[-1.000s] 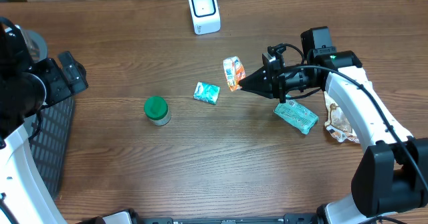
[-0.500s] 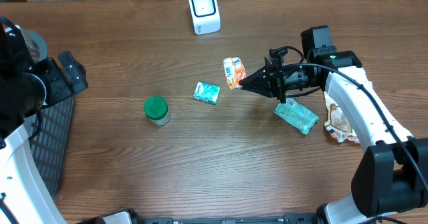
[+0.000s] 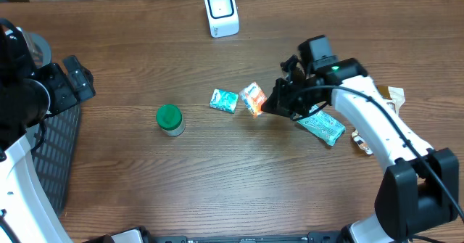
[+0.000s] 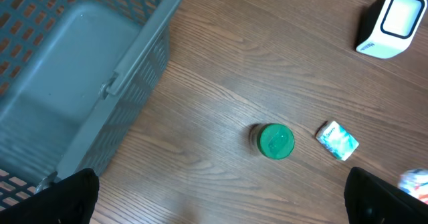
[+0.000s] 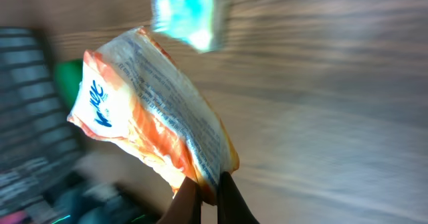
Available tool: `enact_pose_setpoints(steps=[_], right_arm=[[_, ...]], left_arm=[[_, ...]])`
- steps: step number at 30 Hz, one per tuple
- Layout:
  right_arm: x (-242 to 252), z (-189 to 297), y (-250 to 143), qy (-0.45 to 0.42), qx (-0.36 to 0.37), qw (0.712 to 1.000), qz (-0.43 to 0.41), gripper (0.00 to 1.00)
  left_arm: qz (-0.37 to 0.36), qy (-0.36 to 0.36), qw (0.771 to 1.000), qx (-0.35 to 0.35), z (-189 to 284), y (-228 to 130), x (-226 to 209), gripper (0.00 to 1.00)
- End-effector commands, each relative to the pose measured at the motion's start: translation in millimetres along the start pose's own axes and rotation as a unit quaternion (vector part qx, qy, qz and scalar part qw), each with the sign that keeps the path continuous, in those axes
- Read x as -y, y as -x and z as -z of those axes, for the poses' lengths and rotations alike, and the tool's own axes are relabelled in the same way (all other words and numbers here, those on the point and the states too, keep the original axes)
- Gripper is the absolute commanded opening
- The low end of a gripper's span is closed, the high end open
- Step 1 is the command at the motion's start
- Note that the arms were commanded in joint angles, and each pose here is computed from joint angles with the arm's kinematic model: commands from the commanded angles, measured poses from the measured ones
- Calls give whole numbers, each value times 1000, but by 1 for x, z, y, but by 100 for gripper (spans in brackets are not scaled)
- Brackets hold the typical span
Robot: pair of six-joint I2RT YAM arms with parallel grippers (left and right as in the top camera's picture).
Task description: Scan the item barcode
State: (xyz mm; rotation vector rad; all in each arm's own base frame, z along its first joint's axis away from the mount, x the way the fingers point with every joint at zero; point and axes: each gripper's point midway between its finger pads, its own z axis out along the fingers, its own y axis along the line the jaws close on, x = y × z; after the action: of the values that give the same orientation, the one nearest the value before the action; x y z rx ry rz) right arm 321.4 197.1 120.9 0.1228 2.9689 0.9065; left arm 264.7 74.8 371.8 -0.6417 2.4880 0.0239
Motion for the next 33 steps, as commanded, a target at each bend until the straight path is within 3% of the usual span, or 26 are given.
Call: enact_pose_setpoints(steps=[1,10,15,23,33], right_arm=[[18,4,14,-103,56,992,46,4],[0,31,21,-125,71,988,57,4],[-34,75,51,-148,156,973,87,4],[-80,138,116,-237,394,880,121,4],[-131,137,181,-246,531,790,184,4]], left_arm=[[-8,-2,1000,4,2,1,0,100],[-8,-2,1000,4,2,1,0,100],[-8,-2,1000,4,2,1,0,100],[-8,-2,1000,4,2,1,0,100],[-8,-2,1000,4,2,1,0,100]])
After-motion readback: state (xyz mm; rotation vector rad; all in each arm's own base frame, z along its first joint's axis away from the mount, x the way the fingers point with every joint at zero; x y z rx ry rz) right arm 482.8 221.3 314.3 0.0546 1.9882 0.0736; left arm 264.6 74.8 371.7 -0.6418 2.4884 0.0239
